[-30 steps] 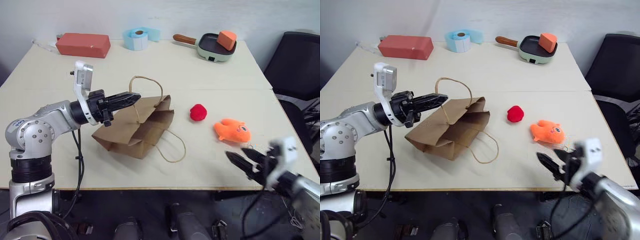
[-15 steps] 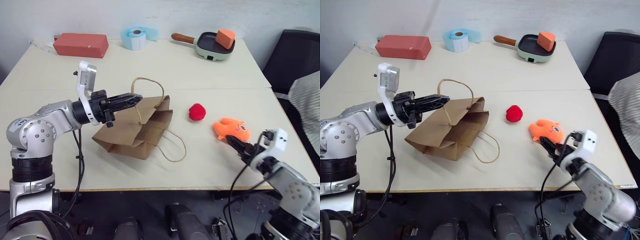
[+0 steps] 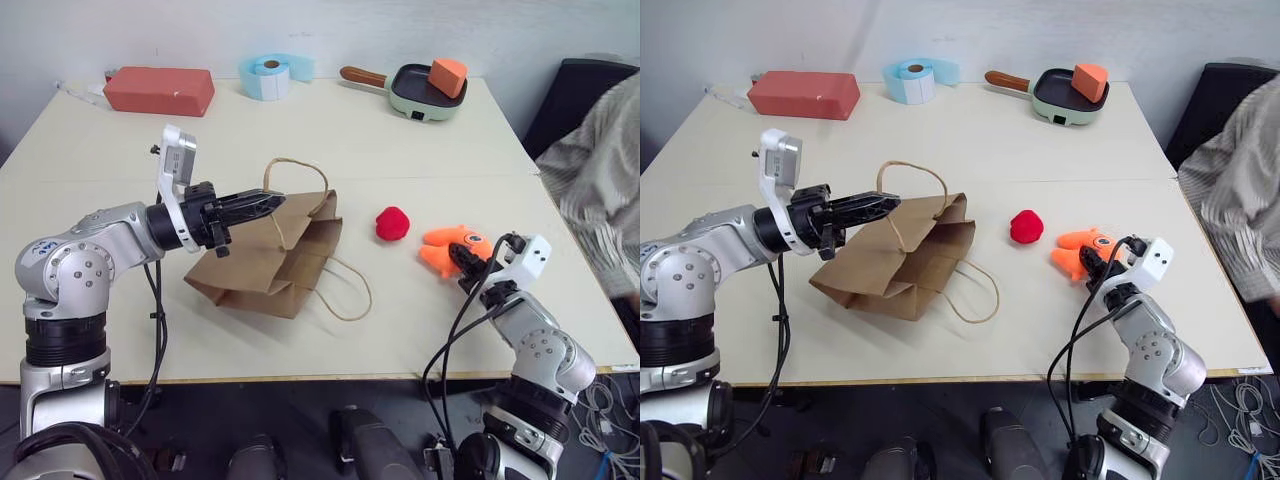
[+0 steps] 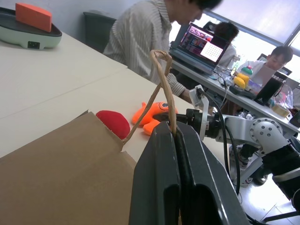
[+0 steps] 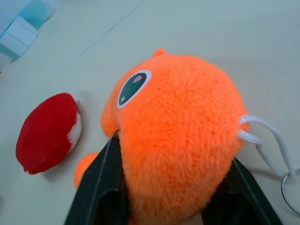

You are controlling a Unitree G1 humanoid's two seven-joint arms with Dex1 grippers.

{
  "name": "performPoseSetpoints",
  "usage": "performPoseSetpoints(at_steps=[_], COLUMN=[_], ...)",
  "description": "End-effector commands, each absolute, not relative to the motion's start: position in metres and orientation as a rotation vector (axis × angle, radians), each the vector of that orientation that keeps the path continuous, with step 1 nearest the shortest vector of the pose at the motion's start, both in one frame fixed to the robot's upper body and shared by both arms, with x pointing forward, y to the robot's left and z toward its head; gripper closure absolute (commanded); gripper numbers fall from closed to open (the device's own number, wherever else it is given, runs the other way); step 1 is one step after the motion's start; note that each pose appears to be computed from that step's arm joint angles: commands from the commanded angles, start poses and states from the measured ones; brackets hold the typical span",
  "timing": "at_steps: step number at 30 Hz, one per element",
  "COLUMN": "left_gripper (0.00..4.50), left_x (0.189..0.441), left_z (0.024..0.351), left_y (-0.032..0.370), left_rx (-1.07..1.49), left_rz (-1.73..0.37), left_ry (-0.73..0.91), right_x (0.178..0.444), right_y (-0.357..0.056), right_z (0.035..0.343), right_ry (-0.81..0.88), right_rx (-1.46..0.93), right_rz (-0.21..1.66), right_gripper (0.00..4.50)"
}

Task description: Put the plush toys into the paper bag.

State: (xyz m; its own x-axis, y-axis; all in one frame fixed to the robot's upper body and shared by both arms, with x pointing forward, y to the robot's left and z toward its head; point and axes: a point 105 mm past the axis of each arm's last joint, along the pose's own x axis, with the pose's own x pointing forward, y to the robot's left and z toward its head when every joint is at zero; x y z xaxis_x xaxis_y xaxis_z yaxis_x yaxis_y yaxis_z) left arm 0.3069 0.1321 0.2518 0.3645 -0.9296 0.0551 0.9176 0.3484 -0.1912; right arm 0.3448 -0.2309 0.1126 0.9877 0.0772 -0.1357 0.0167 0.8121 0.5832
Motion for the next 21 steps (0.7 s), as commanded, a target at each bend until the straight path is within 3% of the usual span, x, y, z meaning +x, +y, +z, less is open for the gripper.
performPoseSetpoints(at_steps=[1,3,7,13,17,21], left_gripper=[4.5,4.5,4.5,4.5,4.5,4.5], left_x=[0.303,0.304,0.305,0.304,0.301,0.299], left_z=[0.263,0.264,0.268,0.274,0.277,0.273], left_y=[0.137,0.137,0.139,0.131,0.126,0.123], left_rx=[-0.167,-0.169,-0.175,-0.184,-0.187,-0.174], left_rz=[-1.189,-1.187,-1.19,-1.225,-1.255,-1.267], left_ry=[0.01,0.008,0.001,-0.019,-0.029,-0.02], right_x=[0.334,0.323,0.298,0.307,0.321,0.323], right_y=[-0.233,-0.222,-0.165,-0.109,-0.061,-0.036], right_z=[0.137,0.163,0.201,0.198,0.176,0.182], right_ry=[0.062,-0.017,-0.03,0.079,0.209,0.228], right_rx=[0.52,0.488,0.376,0.302,0.206,0.17], right_rz=[0.11,0.244,0.633,0.802,0.872,0.97], right_gripper=[3.77,4.22,4.34,4.34,4.34,4.34])
